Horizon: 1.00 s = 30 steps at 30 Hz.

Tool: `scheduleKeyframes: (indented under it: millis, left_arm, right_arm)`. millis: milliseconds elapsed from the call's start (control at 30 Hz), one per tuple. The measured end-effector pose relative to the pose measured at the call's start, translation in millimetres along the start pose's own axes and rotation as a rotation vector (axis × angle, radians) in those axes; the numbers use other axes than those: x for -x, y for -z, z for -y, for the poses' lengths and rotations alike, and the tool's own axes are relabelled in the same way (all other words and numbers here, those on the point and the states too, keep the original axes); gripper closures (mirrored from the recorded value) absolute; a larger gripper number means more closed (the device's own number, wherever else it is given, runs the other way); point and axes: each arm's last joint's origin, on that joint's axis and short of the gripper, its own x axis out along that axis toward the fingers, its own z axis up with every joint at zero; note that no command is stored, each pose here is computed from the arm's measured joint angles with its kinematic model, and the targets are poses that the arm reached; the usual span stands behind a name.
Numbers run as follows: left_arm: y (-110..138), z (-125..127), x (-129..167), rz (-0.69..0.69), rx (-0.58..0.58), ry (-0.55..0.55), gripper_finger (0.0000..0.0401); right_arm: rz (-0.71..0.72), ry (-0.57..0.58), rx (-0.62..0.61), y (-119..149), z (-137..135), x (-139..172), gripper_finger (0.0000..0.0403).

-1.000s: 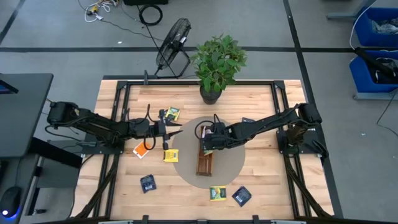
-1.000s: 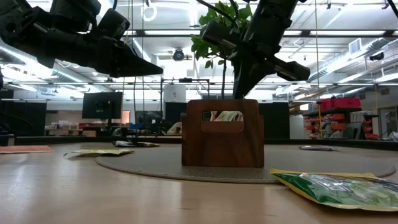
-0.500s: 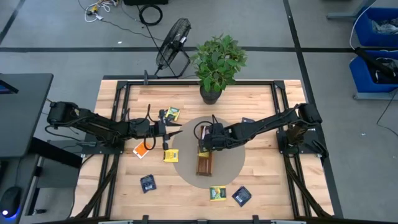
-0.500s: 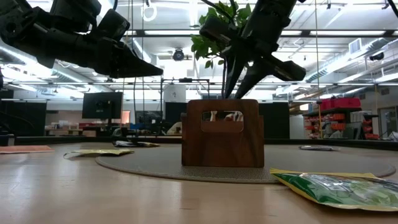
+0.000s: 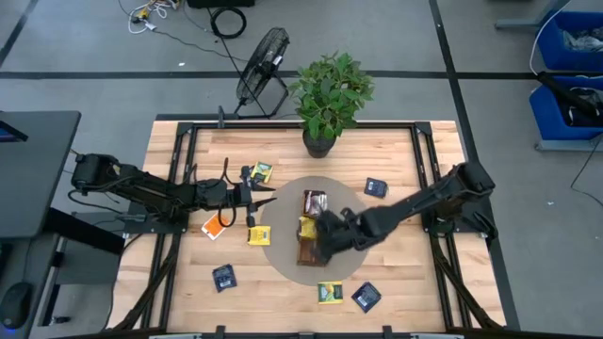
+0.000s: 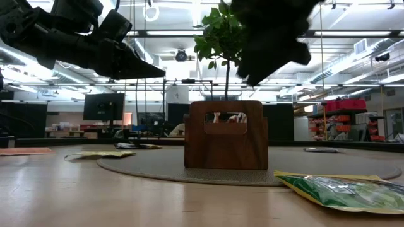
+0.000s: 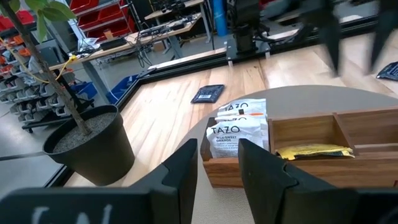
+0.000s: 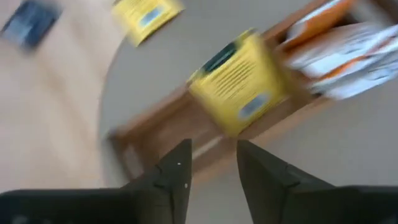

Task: Pick & Place Tea
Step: Put the yellow tea bag into the middle compartment of the middle section wooden organizer

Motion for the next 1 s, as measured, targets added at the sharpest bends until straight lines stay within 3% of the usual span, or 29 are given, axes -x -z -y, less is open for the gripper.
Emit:
scheduleKeyframes:
  millis: [133, 333, 500, 667, 1000]
  left_arm:
    - [0, 0, 0, 0.000, 0.003, 0.000, 0.0279]
    - [0, 0, 0, 0.001, 0.060, 0.001, 0.0279]
    - [-1, 1, 0, 0.014, 0.139, 0.039, 0.0279]
    - [-7, 7, 1, 0.082, 0.223, 0.209, 0.0279]
    - [-15, 26, 8, 0.132, 0.219, 0.345, 0.0279]
  right_arm:
    - [-0.033, -0.056, 0.158, 19, -14, 7, 0.0276]
    - [-0.041, -0.086, 0.286, 37, -25, 15, 0.0288]
    - [-0.078, -0.111, 0.300, 52, -32, 20, 0.0293]
    - [-0.093, -0.128, 0.286, 68, -41, 21, 0.0294]
    - [-0.228, -0.118, 0.293, 110, -56, -15, 0.0276]
